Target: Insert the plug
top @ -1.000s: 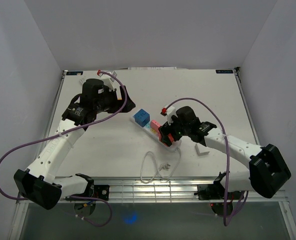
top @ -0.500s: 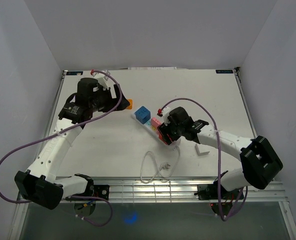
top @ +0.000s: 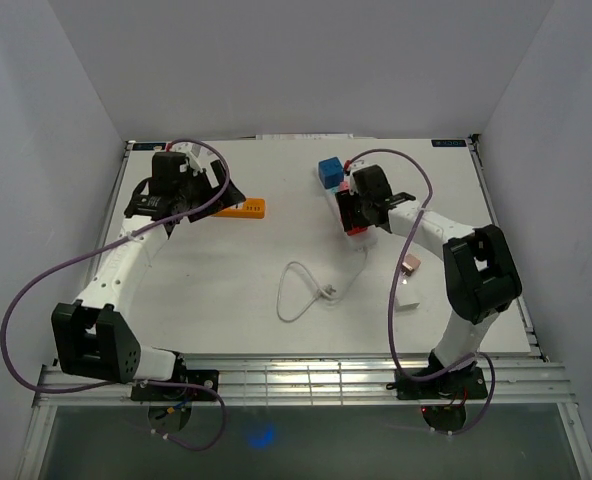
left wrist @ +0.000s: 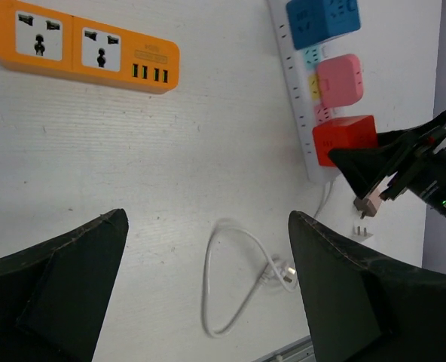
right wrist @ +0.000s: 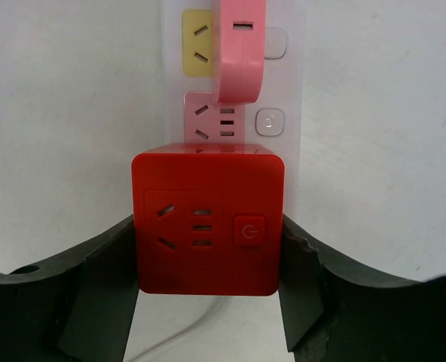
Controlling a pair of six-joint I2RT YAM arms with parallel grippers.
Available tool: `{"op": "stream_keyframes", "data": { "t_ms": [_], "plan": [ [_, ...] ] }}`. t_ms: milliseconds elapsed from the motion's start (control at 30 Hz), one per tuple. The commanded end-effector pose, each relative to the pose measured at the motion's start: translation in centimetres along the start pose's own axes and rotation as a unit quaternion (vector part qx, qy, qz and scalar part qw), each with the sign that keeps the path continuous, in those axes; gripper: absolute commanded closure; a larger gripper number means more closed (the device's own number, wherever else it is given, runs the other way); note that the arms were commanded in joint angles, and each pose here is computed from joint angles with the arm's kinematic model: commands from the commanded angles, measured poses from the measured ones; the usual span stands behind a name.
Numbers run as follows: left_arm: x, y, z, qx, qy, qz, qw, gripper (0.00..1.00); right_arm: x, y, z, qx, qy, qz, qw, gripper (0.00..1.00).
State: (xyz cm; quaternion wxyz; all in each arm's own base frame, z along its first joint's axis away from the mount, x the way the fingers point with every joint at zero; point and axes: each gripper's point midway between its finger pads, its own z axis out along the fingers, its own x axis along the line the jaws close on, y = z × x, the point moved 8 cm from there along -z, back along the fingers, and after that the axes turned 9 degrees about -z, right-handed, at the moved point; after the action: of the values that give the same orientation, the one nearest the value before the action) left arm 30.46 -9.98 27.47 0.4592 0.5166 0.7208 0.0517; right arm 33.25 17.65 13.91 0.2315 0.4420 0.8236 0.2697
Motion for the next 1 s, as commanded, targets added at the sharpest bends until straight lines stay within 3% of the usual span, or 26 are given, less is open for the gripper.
{"op": "stream_keyframes", "data": {
  "t_ms": [0, 100, 167, 233, 267, 367, 433, 533, 733, 967],
  "plan": [
    [-0.1, 0.9, 1.3, -0.017, -0.019, -0.033, 0.999, 0.02, -5.4, 2.2, 1.7, -0.009, -0.079, 0.023, 0.997, 0.57],
    [0.7, 1.0, 3.7, -0.010, 0.000, -0.052, 0.999, 0.02, -8.9, 3.5, 3.1, -0.012, -0.091, 0.052, 0.994, 0.54],
    [1.1, 1.5, 4.8, -0.017, 0.013, -0.059, 0.998, 0.02, -10.5, 3.3, 3.4, 0.008, -0.089, 0.066, 0.994, 0.37],
    [1.9, 1.5, 6.4, -0.012, 0.034, -0.074, 0.997, 0.02, -11.0, 4.8, 2.3, -0.011, -0.075, 0.071, 0.995, 0.29],
    [2.0, 1.9, 6.8, -0.021, 0.045, -0.079, 0.996, 0.02, -11.0, 5.2, 1.9, -0.020, -0.070, 0.071, 0.995, 0.18],
    [3.1, 2.2, 8.9, -0.028, 0.086, -0.111, 0.990, 0.02, -10.3, 6.5, 0.1, -0.055, -0.034, 0.074, 0.995, 0.00],
    [4.1, 2.2, 10.3, -0.029, 0.123, -0.138, 0.982, 0.02, -9.7, 7.2, -1.2, -0.074, -0.020, 0.084, 0.994, 0.10],
    [5.0, 3.7, 10.9, -0.063, 0.166, -0.176, 0.968, 0.02, -8.9, 7.1, -3.1, -0.091, -0.025, 0.094, 0.991, 0.11],
    [8.9, 6.7, 11.9, -0.061, 0.186, -0.252, 0.948, 0.02, -8.8, 6.4, -6.2, -0.157, -0.062, 0.110, 0.979, 0.11],
    [13.1, 9.0, 12.3, -0.105, 0.249, -0.295, 0.917, 0.02, -8.7, 4.9, -6.3, -0.129, -0.066, 0.165, 0.976, 0.11]
  ]
}}
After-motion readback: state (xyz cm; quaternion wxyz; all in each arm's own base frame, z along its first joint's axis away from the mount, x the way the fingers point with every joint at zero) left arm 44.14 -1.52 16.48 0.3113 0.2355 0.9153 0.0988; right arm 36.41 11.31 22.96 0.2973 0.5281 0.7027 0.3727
